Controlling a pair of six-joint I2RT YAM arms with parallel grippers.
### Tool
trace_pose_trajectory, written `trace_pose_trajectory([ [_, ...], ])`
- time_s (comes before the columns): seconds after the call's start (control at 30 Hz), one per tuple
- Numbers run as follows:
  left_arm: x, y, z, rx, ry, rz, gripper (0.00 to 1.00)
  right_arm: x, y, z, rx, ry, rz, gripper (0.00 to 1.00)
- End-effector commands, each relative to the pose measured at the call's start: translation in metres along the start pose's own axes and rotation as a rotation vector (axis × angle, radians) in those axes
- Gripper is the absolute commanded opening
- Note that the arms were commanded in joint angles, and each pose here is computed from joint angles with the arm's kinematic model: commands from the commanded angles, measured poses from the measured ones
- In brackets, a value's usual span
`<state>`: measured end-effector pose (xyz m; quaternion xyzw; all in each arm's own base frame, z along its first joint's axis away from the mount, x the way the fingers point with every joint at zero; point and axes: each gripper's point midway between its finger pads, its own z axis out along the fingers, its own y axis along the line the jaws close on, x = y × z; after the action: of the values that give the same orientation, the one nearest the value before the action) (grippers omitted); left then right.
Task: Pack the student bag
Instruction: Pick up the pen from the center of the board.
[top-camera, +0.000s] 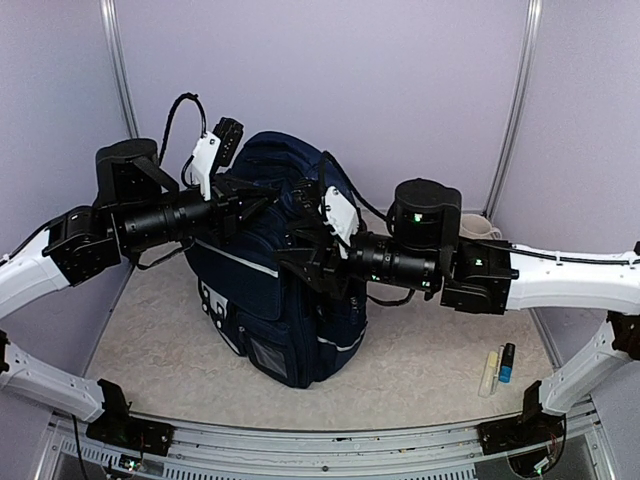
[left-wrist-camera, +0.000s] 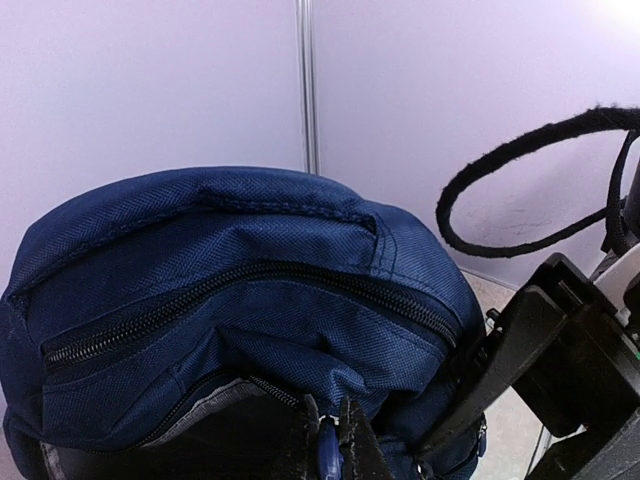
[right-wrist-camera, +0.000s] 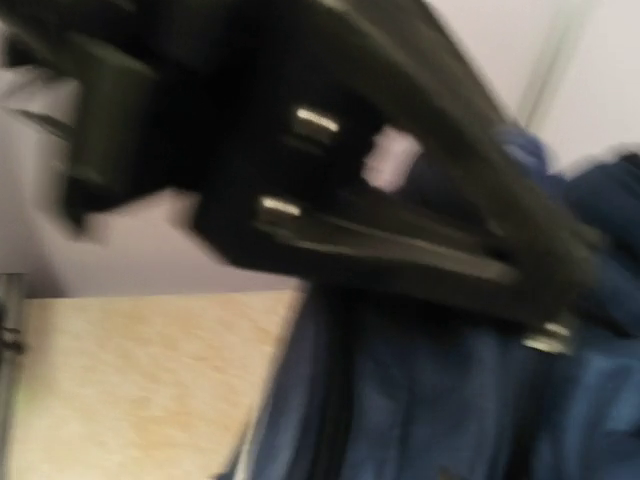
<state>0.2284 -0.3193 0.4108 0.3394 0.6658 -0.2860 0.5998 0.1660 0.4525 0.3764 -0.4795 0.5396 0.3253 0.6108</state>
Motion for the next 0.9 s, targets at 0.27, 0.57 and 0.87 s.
trace_pose_trajectory([
  [0.27, -0.045, 0.003, -0.026, -0.015, -0.175, -0.004, 0.0, -0.001, -0.051, 0.021, 0.257, 0.07, -0.037, 0.58],
  [0.57, -0.042, 0.003, -0.026, -0.012, -0.179, -0.007, 0.0, 0.022, -0.048, 0.04, 0.208, 0.121, -0.028, 0.0],
  [0.87, -0.046, 0.008, -0.027, -0.041, -0.258, -0.01, 0.15, 0.025, -0.04, 0.045, 0.162, 0.125, -0.027, 0.0],
])
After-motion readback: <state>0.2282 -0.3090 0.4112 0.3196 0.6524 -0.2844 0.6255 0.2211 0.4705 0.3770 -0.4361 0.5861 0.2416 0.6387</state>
